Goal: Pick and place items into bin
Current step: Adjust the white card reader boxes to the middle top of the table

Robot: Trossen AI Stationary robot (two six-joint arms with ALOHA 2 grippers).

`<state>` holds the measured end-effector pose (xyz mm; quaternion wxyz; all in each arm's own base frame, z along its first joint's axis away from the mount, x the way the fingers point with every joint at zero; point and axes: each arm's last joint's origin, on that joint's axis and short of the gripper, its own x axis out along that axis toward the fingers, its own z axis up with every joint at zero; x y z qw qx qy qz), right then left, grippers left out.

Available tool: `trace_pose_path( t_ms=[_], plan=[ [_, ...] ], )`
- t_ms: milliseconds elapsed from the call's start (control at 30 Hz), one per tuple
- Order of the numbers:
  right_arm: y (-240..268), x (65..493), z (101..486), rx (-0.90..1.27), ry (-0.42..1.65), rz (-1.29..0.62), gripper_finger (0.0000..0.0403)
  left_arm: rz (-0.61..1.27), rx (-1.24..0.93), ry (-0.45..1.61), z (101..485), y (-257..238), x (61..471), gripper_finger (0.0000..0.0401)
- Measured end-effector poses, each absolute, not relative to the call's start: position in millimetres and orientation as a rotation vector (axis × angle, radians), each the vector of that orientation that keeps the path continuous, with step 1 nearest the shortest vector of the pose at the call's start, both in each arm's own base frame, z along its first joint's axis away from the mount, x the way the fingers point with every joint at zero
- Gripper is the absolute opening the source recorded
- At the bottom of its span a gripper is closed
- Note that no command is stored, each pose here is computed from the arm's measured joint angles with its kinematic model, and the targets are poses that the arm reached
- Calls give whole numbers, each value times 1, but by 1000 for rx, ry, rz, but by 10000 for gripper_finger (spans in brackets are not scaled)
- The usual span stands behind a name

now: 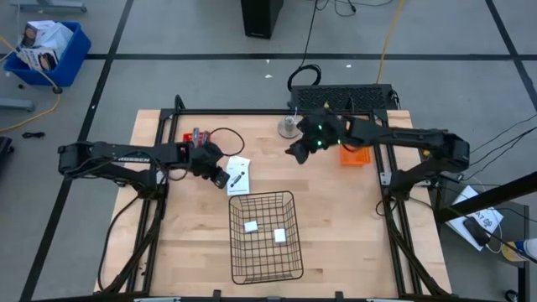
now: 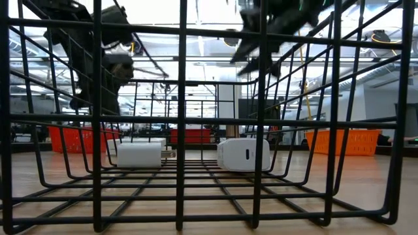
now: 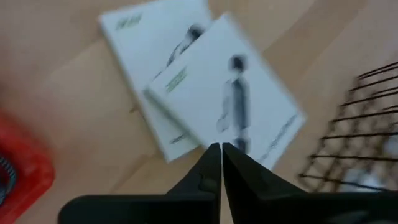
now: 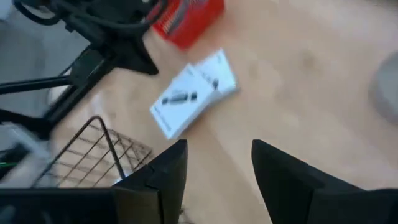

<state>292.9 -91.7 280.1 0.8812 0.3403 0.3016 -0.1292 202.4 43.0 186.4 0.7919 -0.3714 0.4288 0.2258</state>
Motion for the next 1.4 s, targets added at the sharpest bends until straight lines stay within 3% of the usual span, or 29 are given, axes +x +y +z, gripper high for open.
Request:
trace_pose_path(
  t_ms=[133, 267, 500, 667, 933, 1133, 1400],
  plan=[
    [-121, 293, 246, 873, 643, -185, 171, 508, -802, 976, 178, 44, 204, 4],
    [-138, 289, 214, 916, 652, -241, 173, 538, -803, 1000, 171, 45, 207, 19],
    [-137, 276, 185, 993, 702, -231, 174, 612, -798, 1066, 154, 50, 211, 20],
    [-134, 274, 182, 1021, 712, -215, 170, 621, -788, 1099, 140, 53, 220, 4],
    [-135, 276, 183, 1007, 690, -205, 169, 557, -803, 1015, 135, 55, 234, 23],
    [-133, 278, 185, 1017, 685, -145, 169, 521, -805, 981, 136, 56, 237, 4],
    [-130, 279, 185, 989, 692, -124, 169, 504, -813, 955, 137, 56, 240, 27]
  ],
)
